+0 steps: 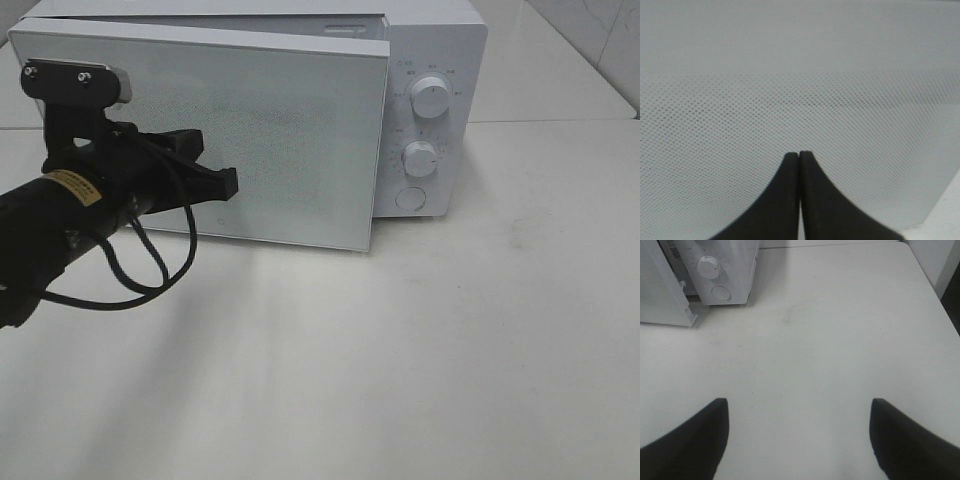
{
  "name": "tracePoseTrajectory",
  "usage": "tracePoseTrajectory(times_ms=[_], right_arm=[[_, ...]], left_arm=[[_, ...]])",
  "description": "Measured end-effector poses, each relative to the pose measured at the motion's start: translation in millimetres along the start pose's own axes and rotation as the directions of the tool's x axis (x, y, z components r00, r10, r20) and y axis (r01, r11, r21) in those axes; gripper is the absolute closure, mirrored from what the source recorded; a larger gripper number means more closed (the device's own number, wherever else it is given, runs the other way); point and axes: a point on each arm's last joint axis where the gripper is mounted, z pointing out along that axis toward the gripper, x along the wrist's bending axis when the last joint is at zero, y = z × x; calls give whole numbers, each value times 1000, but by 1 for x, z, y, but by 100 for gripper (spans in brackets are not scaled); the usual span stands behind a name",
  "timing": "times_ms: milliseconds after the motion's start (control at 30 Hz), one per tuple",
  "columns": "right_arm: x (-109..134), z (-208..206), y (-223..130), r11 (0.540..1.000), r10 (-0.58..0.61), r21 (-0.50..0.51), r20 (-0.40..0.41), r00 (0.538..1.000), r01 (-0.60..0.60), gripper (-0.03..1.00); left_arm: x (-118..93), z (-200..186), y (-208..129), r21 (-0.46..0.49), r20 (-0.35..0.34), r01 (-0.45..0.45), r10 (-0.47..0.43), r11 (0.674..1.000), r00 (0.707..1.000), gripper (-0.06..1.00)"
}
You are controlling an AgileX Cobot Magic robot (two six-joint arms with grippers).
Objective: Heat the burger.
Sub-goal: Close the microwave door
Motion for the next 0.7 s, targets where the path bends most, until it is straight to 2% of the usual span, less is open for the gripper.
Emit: tracePoseTrajectory(times_ms=[133, 333, 700], right_arm=[[0, 0, 0, 1000, 0, 0, 0, 1000, 0, 22], [0, 0, 0, 1000, 0, 0, 0, 1000, 0, 22], [0, 0, 0, 1000, 0, 0, 0, 1000, 0, 22]], left_arm=[[-12, 15, 2, 5, -5, 30, -30, 1000, 1000, 94], [-32, 35, 7, -14, 7, 5, -5, 1000, 1000, 94], [-46, 62, 21, -53, -5, 28, -28, 998, 1000, 94]])
